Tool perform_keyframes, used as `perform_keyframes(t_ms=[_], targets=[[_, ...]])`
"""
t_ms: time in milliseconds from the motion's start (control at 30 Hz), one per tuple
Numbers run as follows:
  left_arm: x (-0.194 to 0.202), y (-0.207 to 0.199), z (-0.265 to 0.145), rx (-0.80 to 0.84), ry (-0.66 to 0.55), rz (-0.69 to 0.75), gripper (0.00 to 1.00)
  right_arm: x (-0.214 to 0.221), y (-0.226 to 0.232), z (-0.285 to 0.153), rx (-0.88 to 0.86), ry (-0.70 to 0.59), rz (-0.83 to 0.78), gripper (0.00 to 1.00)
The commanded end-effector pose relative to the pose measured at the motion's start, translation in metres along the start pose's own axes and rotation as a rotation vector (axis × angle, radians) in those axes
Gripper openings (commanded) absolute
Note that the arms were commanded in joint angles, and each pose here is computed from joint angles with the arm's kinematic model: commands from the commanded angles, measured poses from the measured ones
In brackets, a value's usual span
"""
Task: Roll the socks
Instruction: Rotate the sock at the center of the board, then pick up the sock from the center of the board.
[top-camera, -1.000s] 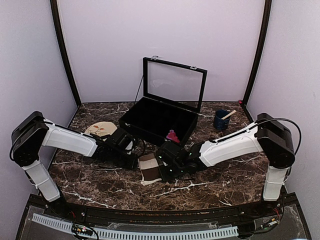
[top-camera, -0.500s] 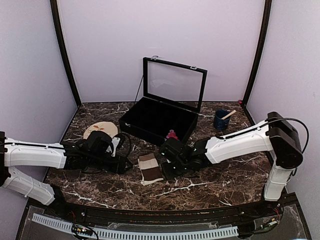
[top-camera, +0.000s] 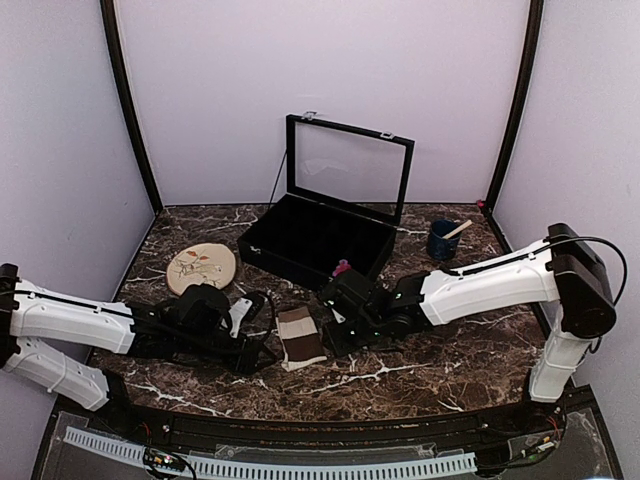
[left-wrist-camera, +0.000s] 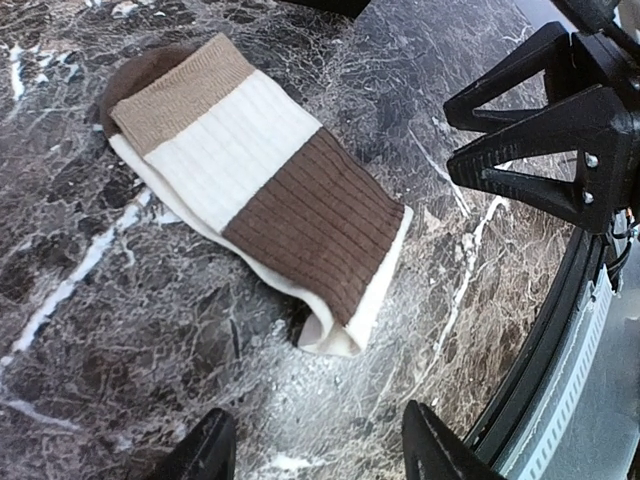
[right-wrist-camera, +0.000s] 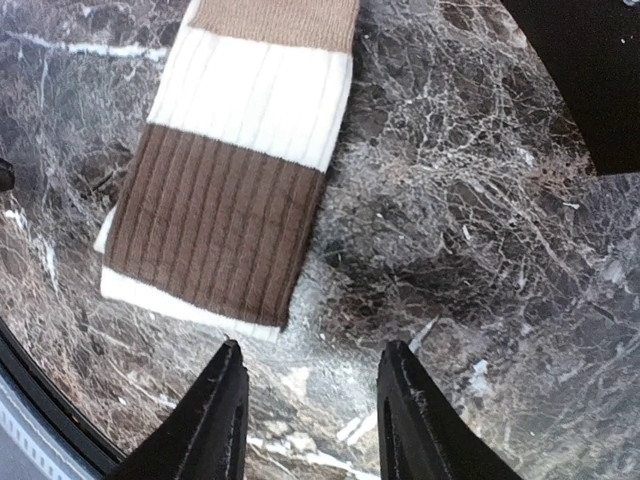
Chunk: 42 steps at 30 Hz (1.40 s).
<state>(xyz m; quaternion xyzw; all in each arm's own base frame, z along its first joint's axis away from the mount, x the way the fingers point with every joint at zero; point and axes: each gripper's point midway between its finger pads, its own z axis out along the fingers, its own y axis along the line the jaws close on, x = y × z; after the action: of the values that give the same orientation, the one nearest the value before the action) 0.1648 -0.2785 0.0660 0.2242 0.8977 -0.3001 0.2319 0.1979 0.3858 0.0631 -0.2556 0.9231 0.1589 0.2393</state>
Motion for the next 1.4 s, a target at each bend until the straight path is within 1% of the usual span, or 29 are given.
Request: perform_keyframes(t_ms=[0, 167, 300, 633, 733, 800, 933, 1000, 1167, 1300, 1367], targets=[[-0.003, -0.011, 0.009, 0.04, -0.014, -0.017, 0.58, -0.026, 0.014, -0.009, -0.023, -0.035, -0.07, 0.41], [0.007, -0.017, 0.028, 0.036, 0.029, -0.016, 0.58, -0.039, 0.011, -0.009, -0.032, -0.035, -0.091, 0.41], [0.006, -0.018, 0.037, 0.006, 0.028, -0.015, 0.58, -0.04, 0.008, -0.012, -0.044, -0.032, -0.096, 0.4], [-0.006, -0.01, 0.049, -0.079, -0.004, -0.001, 0.59, -0.026, -0.001, -0.017, -0.059, -0.02, -0.099, 0.4], [-0.004, -0.009, 0.054, -0.086, 0.009, 0.008, 0.59, -0.029, -0.001, -0.019, -0.065, -0.028, -0.096, 0.4], [-0.002, -0.01, 0.057, -0.084, 0.02, 0.015, 0.59, -0.018, -0.006, -0.014, -0.055, -0.004, -0.099, 0.4], [-0.001, -0.013, 0.063, -0.066, 0.03, 0.027, 0.58, -0.013, -0.008, -0.012, -0.055, 0.01, -0.103, 0.4], [-0.001, -0.015, 0.066, -0.056, 0.032, 0.03, 0.56, -0.012, -0.01, -0.01, -0.053, 0.015, -0.101, 0.4], [0.004, -0.018, 0.072, -0.035, 0.059, 0.038, 0.46, -0.011, -0.013, -0.01, -0.048, 0.018, -0.099, 0.4], [0.009, -0.019, 0.074, -0.02, 0.076, 0.035, 0.41, -0.012, -0.016, -0.01, -0.046, 0.018, -0.095, 0.4], [0.011, -0.02, 0.075, -0.015, 0.085, 0.034, 0.36, -0.011, -0.017, -0.01, -0.048, 0.019, -0.093, 0.4]])
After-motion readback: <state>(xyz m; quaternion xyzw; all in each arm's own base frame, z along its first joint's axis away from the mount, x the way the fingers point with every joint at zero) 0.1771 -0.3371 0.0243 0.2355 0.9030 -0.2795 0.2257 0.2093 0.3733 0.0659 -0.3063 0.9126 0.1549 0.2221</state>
